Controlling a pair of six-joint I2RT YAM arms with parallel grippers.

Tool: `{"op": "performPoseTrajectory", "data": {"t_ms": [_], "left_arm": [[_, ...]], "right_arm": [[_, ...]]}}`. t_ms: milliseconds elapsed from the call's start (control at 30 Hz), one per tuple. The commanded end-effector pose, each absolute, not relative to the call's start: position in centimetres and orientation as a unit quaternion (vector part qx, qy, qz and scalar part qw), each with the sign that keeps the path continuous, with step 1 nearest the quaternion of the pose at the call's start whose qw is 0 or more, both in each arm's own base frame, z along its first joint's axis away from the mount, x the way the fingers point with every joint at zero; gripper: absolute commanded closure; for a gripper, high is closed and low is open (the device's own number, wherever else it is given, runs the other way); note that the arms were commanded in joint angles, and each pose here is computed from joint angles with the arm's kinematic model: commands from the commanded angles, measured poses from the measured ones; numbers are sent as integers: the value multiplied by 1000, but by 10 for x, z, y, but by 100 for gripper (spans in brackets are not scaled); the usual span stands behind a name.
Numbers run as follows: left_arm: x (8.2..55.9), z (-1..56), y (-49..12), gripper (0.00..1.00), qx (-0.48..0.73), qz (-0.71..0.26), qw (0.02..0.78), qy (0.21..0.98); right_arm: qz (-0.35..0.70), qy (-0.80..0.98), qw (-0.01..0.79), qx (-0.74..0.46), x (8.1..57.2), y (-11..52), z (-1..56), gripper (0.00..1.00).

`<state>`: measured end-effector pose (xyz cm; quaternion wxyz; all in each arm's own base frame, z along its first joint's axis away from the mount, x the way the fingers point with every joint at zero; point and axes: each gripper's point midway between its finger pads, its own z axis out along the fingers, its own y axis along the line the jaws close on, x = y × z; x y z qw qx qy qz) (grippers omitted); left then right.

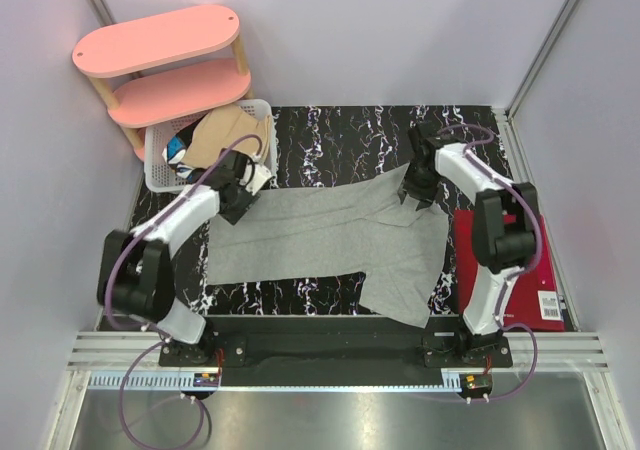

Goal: Fold and stack the t-shirts
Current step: Fold the flattened tshirt in 1/3 of the way

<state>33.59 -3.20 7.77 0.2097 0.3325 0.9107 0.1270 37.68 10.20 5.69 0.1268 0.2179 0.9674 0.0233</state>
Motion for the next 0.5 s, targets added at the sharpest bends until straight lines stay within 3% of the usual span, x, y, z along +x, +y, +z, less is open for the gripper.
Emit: {"op": "performPoseTrajectory", "data": {"t_ms": [0,100,300,467], "left_arm": [[319,152,-40,43,325,105,310,887],[287,158,-39,41,357,95,314,875],[221,84,-16,41,414,102,222,877],[207,60,-11,42,424,100,199,878]], "right_arm": [[29,959,196,205,354,102,124,40],[31,960,195,201,318,107,138,41],[61,969,126,206,220,123,120,43],[64,970,73,223,161,127,106,44]]}}
